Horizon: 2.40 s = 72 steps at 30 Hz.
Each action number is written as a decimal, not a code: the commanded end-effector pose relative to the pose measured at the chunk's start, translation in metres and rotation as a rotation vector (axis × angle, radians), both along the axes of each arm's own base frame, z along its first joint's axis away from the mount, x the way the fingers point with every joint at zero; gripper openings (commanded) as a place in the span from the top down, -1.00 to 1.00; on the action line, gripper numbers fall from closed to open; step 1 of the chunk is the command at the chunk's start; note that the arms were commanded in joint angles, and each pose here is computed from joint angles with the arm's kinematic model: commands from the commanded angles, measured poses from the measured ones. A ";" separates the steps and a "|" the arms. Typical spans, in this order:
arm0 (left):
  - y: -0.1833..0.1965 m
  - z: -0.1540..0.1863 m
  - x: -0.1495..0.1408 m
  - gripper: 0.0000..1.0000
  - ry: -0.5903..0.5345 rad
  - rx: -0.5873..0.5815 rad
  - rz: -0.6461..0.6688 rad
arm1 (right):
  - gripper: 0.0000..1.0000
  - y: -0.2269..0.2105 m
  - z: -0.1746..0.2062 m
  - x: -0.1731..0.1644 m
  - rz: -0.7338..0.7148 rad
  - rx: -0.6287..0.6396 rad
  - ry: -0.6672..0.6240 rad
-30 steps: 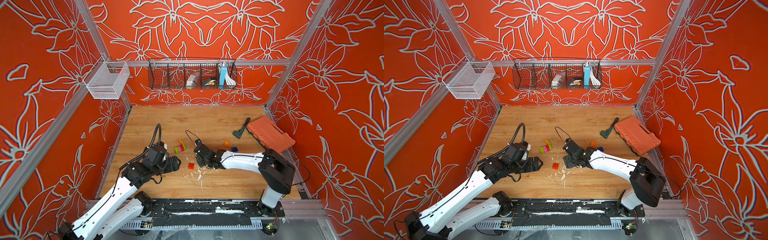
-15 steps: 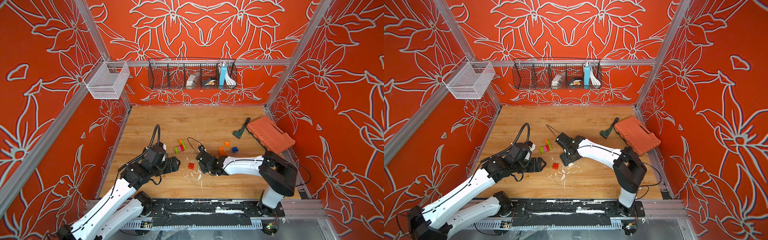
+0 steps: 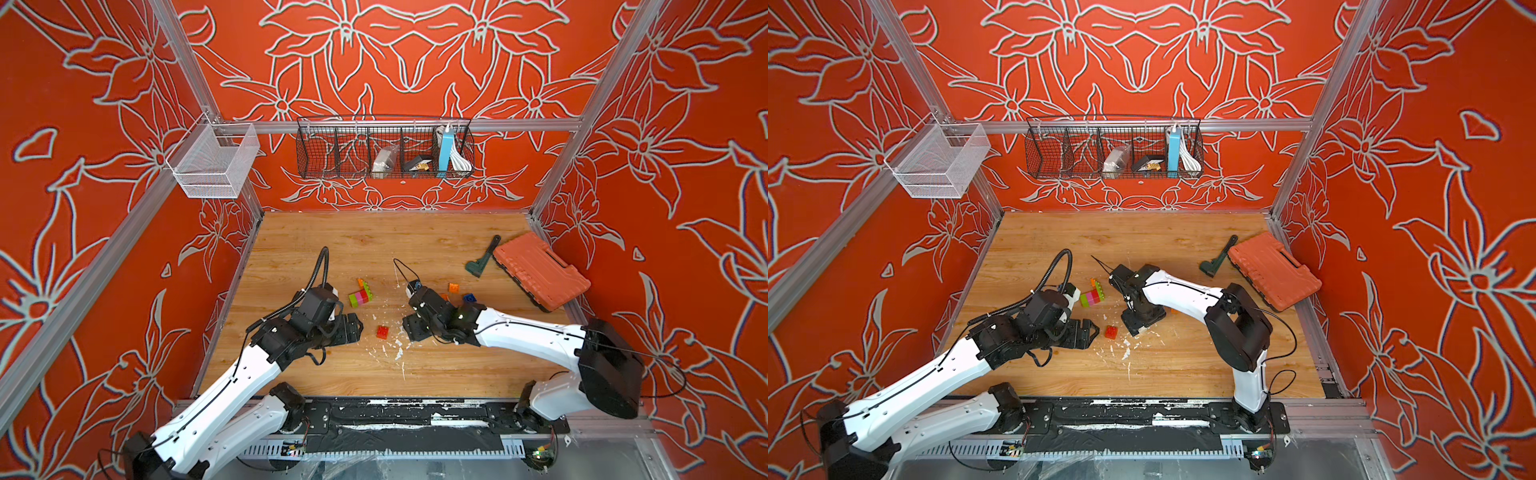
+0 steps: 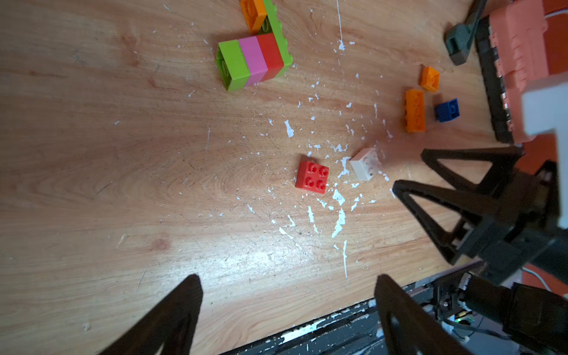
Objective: Assemble the letter r with lego
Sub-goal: Place the lego brick at the center of the board, then pick up the lego brick from the center of the board.
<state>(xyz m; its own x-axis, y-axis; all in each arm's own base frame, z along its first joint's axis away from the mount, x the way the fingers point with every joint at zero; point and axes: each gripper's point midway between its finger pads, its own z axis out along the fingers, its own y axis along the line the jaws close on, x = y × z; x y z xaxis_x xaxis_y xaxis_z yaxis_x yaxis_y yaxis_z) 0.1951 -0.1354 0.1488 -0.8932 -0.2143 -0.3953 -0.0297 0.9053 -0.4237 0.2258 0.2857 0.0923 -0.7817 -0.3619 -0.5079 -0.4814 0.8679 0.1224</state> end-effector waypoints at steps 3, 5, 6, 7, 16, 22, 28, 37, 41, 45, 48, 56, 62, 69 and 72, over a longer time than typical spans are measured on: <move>-0.014 0.006 0.005 -0.75 -0.035 0.008 -0.085 | -0.41 -0.016 -0.010 -0.019 0.137 -0.232 0.230; -0.023 0.006 0.006 -0.74 -0.054 -0.008 -0.123 | -0.41 -0.021 -0.014 -0.020 0.159 -0.317 0.297; -0.026 0.007 0.007 -0.75 -0.064 -0.013 -0.136 | -0.41 -0.023 -0.016 -0.021 0.165 -0.343 0.317; -0.030 0.007 0.008 -0.75 -0.078 -0.012 -0.150 | -0.42 -0.023 -0.018 -0.020 0.169 -0.369 0.334; -0.026 0.040 0.014 -0.76 -0.260 0.107 -0.151 | -0.43 -0.012 -0.026 -0.008 0.154 -0.362 0.482; -0.012 0.056 0.014 -0.81 -0.327 0.127 -0.138 | -0.43 -0.009 -0.034 -0.001 0.146 -0.395 0.552; -0.011 0.044 0.018 -0.82 -0.274 0.078 -0.120 | -0.44 -0.007 -0.037 0.007 0.141 -0.431 0.572; -0.002 0.028 0.022 -0.82 -0.200 0.018 -0.061 | -0.38 -0.007 -0.044 0.011 0.138 -0.432 0.640; -0.001 0.026 0.022 -0.82 -0.189 0.014 -0.053 | -0.32 -0.006 -0.044 0.011 0.144 -0.422 0.650; 0.000 0.024 0.023 -0.82 -0.182 0.015 -0.048 | -0.17 -0.005 -0.044 0.012 0.147 -0.423 0.653; 0.000 0.023 0.022 -0.82 -0.178 0.013 -0.049 | -0.13 -0.001 -0.044 0.011 0.154 -0.406 0.659; -0.001 0.021 0.022 -0.82 -0.171 0.009 -0.051 | -0.14 0.013 -0.047 0.009 0.216 -0.362 0.649; 0.000 0.020 0.021 -0.82 -0.168 0.010 -0.050 | -0.03 0.009 -0.058 0.009 0.221 -0.404 0.655; 0.000 0.019 0.022 -0.82 -0.163 0.011 -0.050 | 0.10 0.011 -0.063 0.007 0.228 -0.407 0.660; -0.001 0.018 0.021 -0.82 -0.162 0.011 -0.051 | 0.18 0.011 -0.065 0.007 0.228 -0.414 0.661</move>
